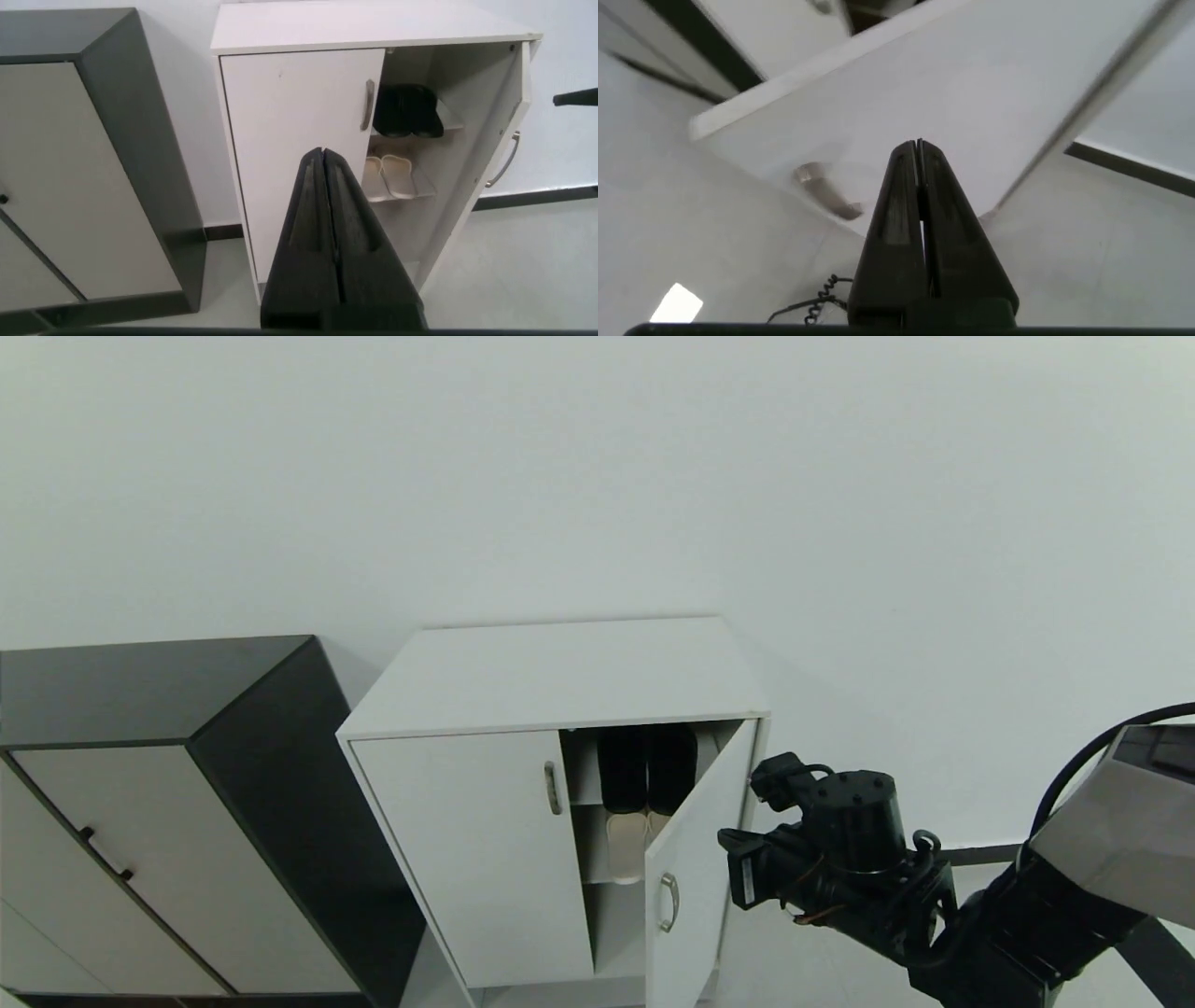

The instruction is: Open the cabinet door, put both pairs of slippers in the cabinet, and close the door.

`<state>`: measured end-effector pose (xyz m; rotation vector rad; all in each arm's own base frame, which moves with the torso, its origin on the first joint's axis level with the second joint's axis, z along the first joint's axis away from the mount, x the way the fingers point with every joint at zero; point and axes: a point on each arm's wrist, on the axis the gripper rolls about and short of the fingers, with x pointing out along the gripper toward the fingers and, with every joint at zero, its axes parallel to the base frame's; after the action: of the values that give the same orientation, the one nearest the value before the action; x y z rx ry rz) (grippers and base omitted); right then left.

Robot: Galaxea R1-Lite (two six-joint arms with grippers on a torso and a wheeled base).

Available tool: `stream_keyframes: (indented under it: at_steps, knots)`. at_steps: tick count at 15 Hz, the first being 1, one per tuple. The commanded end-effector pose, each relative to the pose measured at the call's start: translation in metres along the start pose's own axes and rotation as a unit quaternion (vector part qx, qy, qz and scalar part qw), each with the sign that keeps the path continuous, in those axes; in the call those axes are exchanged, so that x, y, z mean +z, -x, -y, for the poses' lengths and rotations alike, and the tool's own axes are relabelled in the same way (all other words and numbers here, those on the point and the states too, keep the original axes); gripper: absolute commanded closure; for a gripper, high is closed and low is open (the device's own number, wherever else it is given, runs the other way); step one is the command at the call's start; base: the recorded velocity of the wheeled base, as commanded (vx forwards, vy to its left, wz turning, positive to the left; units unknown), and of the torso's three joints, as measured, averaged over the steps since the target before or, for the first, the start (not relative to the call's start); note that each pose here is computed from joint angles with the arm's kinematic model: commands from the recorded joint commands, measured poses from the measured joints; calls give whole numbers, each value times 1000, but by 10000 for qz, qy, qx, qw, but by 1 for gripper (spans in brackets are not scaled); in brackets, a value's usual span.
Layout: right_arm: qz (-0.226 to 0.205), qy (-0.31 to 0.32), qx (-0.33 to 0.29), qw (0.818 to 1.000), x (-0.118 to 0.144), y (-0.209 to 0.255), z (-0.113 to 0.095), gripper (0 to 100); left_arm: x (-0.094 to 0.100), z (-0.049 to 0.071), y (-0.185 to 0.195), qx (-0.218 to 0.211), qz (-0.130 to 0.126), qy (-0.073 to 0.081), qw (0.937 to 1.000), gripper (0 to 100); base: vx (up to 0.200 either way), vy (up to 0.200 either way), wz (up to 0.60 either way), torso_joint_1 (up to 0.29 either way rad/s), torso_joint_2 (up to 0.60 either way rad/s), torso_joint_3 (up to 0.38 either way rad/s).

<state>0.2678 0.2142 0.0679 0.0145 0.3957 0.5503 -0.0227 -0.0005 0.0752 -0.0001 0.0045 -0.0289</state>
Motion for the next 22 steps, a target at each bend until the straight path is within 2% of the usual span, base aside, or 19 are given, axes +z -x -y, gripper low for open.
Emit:
stream_keyframes:
  at_steps: [1,10,16,22]
  knots:
    - [-1,4,-3,10000,-1,-7,-1,100,0,0,0,-1,-8,8,10000,100,0,0,0,0,0,0]
    - [188,-130,-284,9993,-1,-60,22,100,0,0,0,-1,-8,0,10000,100,0,0,0,0,0,0]
    - [427,-154,-277,9986,6,-84,23,100,0,0,0,-1,-8,0,10000,100,0,0,0,0,0,0]
    - [407,-195,-427,9981,13,-112,35,100,0,0,0,-1,-8,8,10000,100,0,0,0,0,0,0]
